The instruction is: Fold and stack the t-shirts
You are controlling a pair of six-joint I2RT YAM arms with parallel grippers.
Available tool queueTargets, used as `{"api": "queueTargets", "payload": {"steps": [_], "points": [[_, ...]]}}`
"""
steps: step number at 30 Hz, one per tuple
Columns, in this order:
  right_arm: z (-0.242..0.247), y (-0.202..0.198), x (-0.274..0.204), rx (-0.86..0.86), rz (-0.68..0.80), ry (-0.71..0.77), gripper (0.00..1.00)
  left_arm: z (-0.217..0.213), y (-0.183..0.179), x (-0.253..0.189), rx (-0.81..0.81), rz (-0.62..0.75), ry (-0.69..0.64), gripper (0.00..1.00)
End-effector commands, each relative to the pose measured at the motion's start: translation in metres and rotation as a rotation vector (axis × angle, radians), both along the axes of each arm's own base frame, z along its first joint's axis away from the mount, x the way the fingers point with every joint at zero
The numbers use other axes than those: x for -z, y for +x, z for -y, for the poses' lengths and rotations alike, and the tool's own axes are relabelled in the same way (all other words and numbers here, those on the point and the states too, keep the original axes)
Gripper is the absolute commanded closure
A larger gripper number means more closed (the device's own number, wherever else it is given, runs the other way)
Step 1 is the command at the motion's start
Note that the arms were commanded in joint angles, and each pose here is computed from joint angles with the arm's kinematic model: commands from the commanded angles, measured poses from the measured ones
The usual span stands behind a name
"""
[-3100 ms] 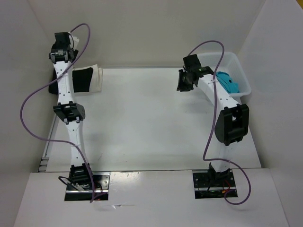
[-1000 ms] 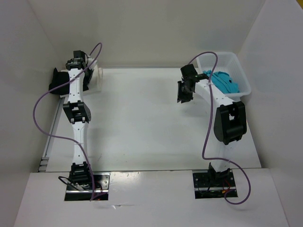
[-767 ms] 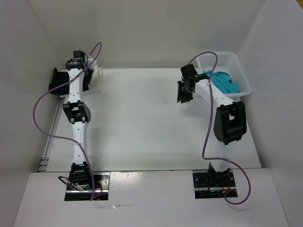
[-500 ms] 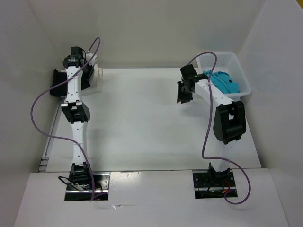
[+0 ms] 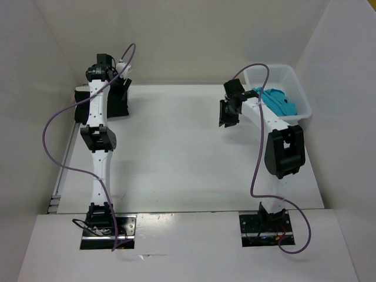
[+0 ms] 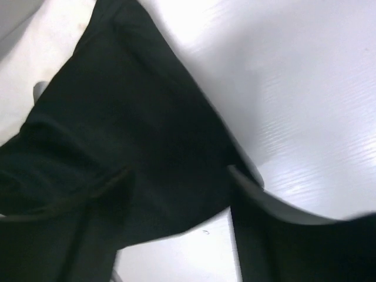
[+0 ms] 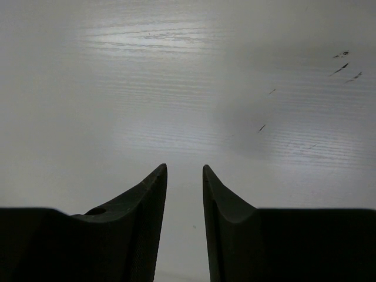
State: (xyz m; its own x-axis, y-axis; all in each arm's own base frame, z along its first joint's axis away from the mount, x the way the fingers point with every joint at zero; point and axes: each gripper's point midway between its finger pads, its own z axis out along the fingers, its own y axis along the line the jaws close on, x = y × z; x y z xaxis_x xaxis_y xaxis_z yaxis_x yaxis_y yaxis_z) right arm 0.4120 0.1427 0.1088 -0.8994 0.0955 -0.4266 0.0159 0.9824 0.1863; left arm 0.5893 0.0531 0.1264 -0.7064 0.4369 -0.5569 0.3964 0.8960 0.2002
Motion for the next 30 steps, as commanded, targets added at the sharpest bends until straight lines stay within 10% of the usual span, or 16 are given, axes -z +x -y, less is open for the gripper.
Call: {"api": "queueTargets", "payload": {"steps": [1,6,14,30], "points": [[-0.004,0.004,-0.011,-0.018,0.019,-0.007,0.64,-0.005,-0.002,0.003,-0.021,-0.01,0.007,0.25],[-0.006,0.013,-0.053,-0.017,0.127,0.025,0.59,0.0,-0.002,-0.016,-0.003,0.025,-0.014,0.06],[0.094,0.075,-0.181,0.319,0.426,-0.13,0.0,0.026,-0.016,-0.095,0.078,0.154,-0.111,0.0],[0.259,0.151,-0.026,0.626,0.125,-0.211,0.0,0.112,-0.075,-0.135,0.342,0.071,-0.383,0.0]]}}
